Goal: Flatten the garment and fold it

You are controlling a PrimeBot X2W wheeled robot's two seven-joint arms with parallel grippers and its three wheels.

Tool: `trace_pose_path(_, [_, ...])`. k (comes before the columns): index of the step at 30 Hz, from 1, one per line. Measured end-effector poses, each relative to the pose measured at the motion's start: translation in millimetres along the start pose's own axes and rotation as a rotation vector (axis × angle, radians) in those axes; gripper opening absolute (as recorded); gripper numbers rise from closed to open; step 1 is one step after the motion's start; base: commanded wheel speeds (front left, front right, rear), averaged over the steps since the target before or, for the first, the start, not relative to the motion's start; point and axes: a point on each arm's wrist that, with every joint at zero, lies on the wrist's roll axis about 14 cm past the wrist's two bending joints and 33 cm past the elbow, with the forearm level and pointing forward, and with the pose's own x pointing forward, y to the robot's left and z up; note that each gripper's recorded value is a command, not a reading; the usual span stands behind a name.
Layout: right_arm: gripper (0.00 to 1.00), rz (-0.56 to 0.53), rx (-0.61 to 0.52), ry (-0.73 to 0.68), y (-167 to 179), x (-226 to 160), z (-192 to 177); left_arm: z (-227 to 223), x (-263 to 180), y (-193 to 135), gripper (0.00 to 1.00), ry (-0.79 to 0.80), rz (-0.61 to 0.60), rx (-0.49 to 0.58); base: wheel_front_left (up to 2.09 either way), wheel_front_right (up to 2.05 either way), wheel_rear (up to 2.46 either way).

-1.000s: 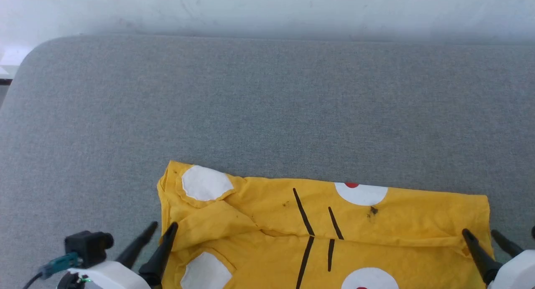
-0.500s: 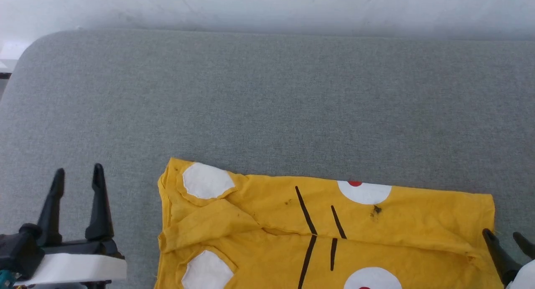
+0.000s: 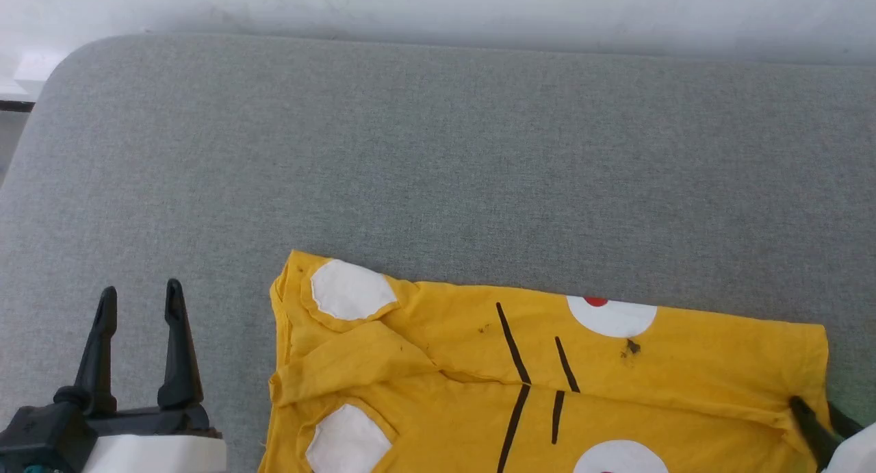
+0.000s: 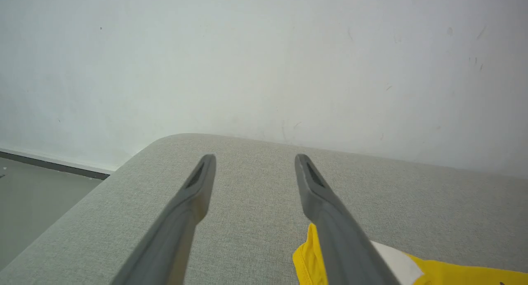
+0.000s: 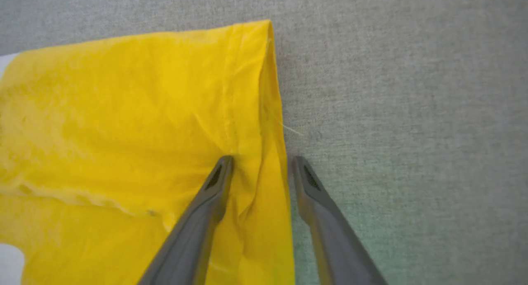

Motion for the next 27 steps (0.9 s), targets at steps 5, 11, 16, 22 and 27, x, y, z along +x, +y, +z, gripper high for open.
trace_pose_path(5, [0.00,0.018,0.020,-0.017,3,2,4,-1,-1,0,1.00,0.000,-0.003,-0.004,0.00,0.00,0.00])
trace_pose_path(11, [0.00,-0.032,0.007,-0.084,-18,-6,25,3,-1,-1,1.00,-0.018,-0.014,0.004,0.00,0.00,0.00])
trace_pose_path(16, [0.00,-0.181,-0.021,-0.134,-72,-24,46,3,-2,-6,1.00,-0.020,-0.033,-0.006,0.00,0.00,0.00])
trace_pose_path(22, [0.00,-0.286,-0.028,-0.154,-109,-42,55,-3,-8,-6,1.00,0.004,-0.040,0.001,0.00,0.00,0.00])
trace_pose_path(27, [0.00,-0.164,-0.043,-0.107,-70,-35,45,-5,-10,-8,1.00,0.009,-0.050,-0.003,0.00,0.00,0.00])
